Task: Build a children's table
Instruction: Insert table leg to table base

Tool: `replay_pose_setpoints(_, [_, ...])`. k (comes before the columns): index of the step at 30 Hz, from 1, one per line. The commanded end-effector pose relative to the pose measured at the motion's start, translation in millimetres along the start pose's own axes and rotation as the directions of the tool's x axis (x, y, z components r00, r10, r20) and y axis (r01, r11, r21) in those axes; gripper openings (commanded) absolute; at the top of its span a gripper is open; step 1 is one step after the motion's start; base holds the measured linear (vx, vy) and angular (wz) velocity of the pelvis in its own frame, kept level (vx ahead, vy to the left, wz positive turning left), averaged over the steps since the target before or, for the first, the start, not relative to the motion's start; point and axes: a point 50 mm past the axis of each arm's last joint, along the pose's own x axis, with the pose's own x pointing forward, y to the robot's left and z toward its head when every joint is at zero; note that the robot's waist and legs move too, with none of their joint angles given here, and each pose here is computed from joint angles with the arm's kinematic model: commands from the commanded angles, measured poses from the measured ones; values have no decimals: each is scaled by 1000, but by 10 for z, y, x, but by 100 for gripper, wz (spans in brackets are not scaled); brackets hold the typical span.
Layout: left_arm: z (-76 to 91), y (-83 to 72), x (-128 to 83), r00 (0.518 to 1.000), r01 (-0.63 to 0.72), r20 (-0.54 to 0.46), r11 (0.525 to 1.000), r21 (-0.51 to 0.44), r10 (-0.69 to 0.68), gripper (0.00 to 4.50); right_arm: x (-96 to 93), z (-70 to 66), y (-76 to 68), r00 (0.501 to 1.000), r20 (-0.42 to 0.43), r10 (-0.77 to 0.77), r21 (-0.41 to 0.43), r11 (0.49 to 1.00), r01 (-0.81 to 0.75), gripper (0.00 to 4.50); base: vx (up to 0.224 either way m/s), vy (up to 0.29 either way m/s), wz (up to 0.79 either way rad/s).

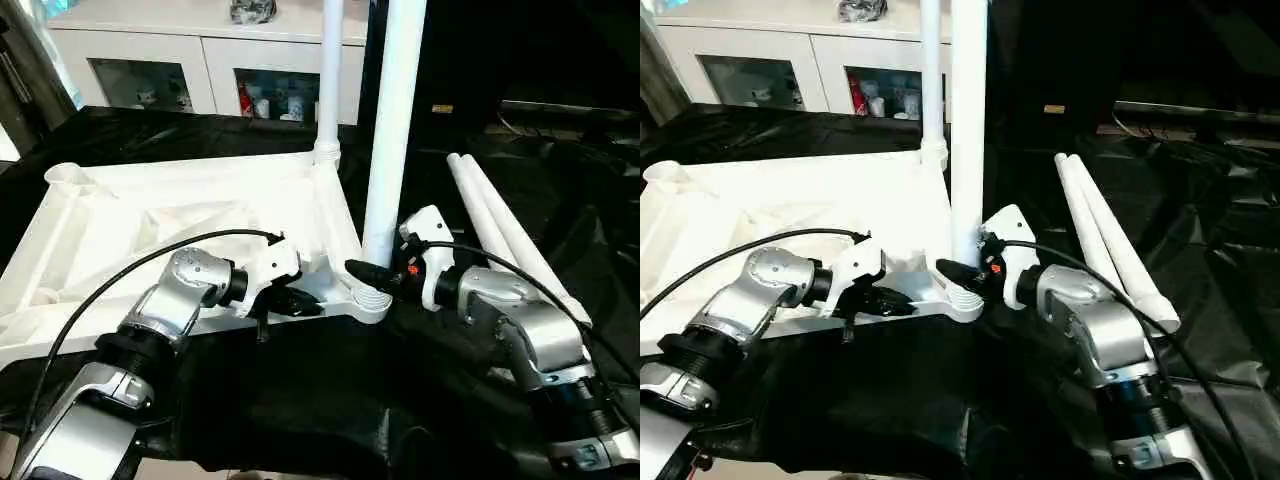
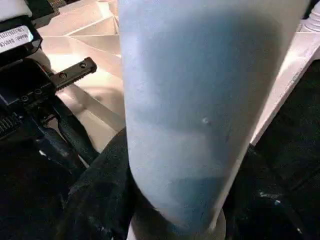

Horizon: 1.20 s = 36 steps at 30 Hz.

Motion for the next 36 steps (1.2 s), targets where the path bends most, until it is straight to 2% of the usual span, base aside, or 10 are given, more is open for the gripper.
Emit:
replay_pose_setpoints(1, [3, -18, 10, 1000, 17, -26, 1000, 15, -17, 0, 43, -7, 1, 1000, -7, 8, -3, 1000, -8, 190, 0, 0, 0])
replay_pose_setpoints(8, [14, -20, 5, 1000, 10, -16, 1000, 8, -10, 0, 7, -170, -15, 1000, -6, -10, 79, 997, 11, 190, 0, 0, 0])
replay_pose_setpoints(12, [16, -5, -9, 1000, 0, -14, 1000, 4, 0, 0, -55, -301, -40, 997, 51, -61, 184, 982, 51, 190, 0, 0, 0])
replay_pose_setpoints(15, [30, 19, -17, 1000, -8, -13, 1000, 4, 8, 0, -86, -429, -68, 987, 109, -120, 298, 951, 83, 190, 0, 0, 0])
replay_pose_setpoints(18, [35, 30, -24, 1000, -11, -15, 1000, 6, 11, 0, -87, -469, -68, 984, 120, -133, 318, 944, 89, 190, 0, 0, 0])
replay_pose_setpoints(19, [40, 40, -26, 1000, -14, -16, 1000, 7, 14, 0, -91, -525, -66, 980, 126, -153, 341, 934, 102, 190, 0, 0, 0])
replay_pose_setpoints(26, [62, 81, -32, 999, -42, -14, 999, 13, 42, 0, -100, -626, -21, 967, 179, -180, 365, 925, 105, 190, 0, 0, 0])
replay_pose_setpoints(29, [66, 88, -32, 999, -48, -11, 999, 13, 49, 0, -94, -707, -7, 964, 191, -187, 318, 941, 119, 190, 0, 0, 0])
replay_pose_setpoints(33, [67, 93, -27, 999, -51, -12, 999, 14, 51, 0, -78, -745, -9, 951, 221, -216, 344, 930, 132, 190, 0, 0, 0])
replay_pose_setpoints(36, [73, 100, -24, 999, -52, -12, 999, 14, 52, 0, -47, -792, -14, 957, 203, -208, 312, 940, 138, 190, 0, 0, 0])
